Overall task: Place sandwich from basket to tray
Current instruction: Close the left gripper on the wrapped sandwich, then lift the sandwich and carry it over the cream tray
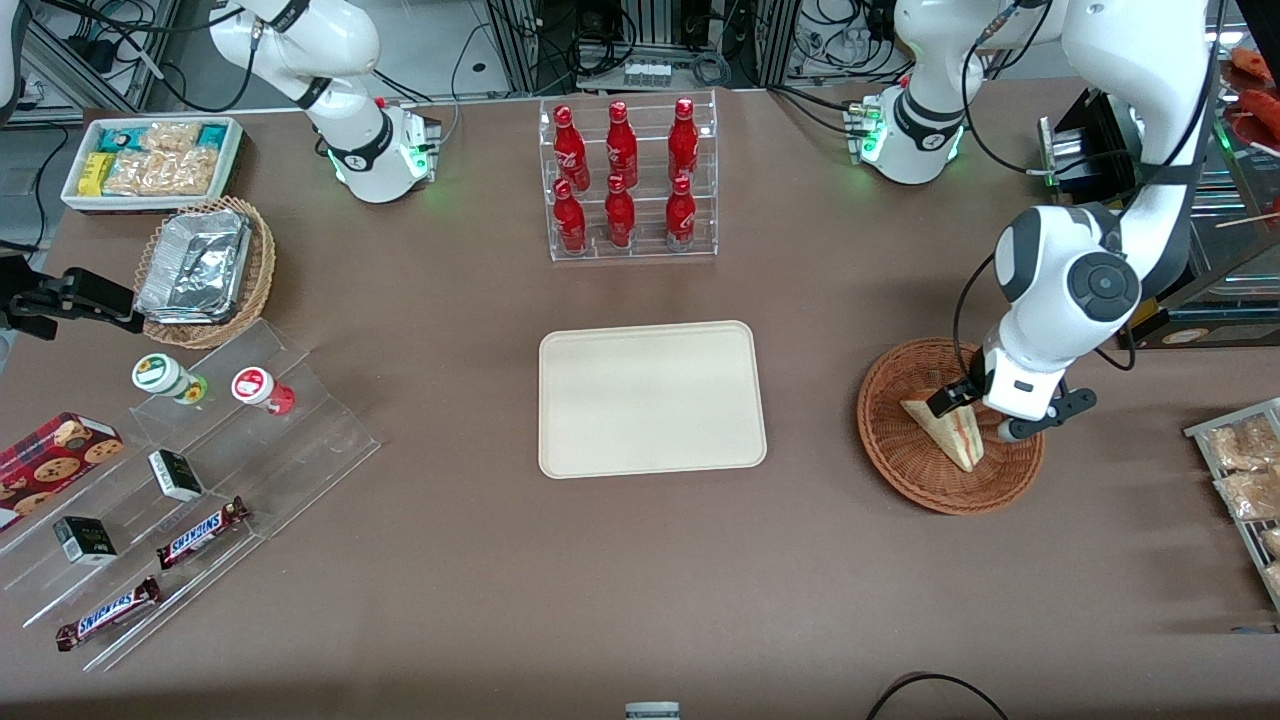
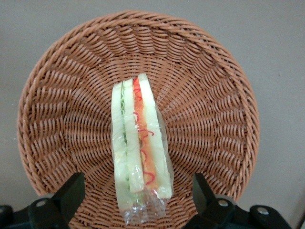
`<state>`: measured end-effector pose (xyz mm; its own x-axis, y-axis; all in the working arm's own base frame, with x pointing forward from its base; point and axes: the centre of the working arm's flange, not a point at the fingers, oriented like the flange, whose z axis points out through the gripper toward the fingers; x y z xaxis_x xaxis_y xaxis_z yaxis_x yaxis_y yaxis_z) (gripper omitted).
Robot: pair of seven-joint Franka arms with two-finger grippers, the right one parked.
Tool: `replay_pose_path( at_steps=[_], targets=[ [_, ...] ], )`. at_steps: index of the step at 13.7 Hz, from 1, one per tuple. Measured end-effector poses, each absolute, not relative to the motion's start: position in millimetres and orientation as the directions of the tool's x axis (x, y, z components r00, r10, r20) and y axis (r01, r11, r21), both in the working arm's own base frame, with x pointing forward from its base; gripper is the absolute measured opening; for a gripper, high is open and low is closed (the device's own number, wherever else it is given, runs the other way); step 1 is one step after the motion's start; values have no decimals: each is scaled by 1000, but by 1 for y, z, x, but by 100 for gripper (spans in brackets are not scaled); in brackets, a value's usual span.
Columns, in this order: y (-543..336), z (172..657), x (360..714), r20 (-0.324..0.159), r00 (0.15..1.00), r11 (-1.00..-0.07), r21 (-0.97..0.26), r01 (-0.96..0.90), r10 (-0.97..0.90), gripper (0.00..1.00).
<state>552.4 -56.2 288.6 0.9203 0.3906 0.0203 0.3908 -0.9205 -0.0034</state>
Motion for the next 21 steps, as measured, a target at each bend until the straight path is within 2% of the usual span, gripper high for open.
replay_pose_path(
  at_steps=[6, 8, 9, 10, 11, 15, 19, 21],
  targets=[
    [-57, 266, 554, 9, 921, -921, -5, 390, 390, 100],
    [-57, 263, 553, 5, 921, -921, -7, 390, 390, 96],
    [-57, 262, 553, 3, 921, -921, -8, 390, 390, 86],
    [-57, 261, 553, 1, 921, -921, -9, 390, 390, 86],
    [-57, 261, 553, 1, 921, -921, -9, 390, 390, 81],
    [-57, 262, 554, 4, 921, -921, -7, 389, 389, 37],
    [-60, 277, 558, 22, 923, -923, 0, 384, 384, 26],
    [-66, 299, 561, 10, 927, -927, -11, 374, 374, 17]
  ],
)
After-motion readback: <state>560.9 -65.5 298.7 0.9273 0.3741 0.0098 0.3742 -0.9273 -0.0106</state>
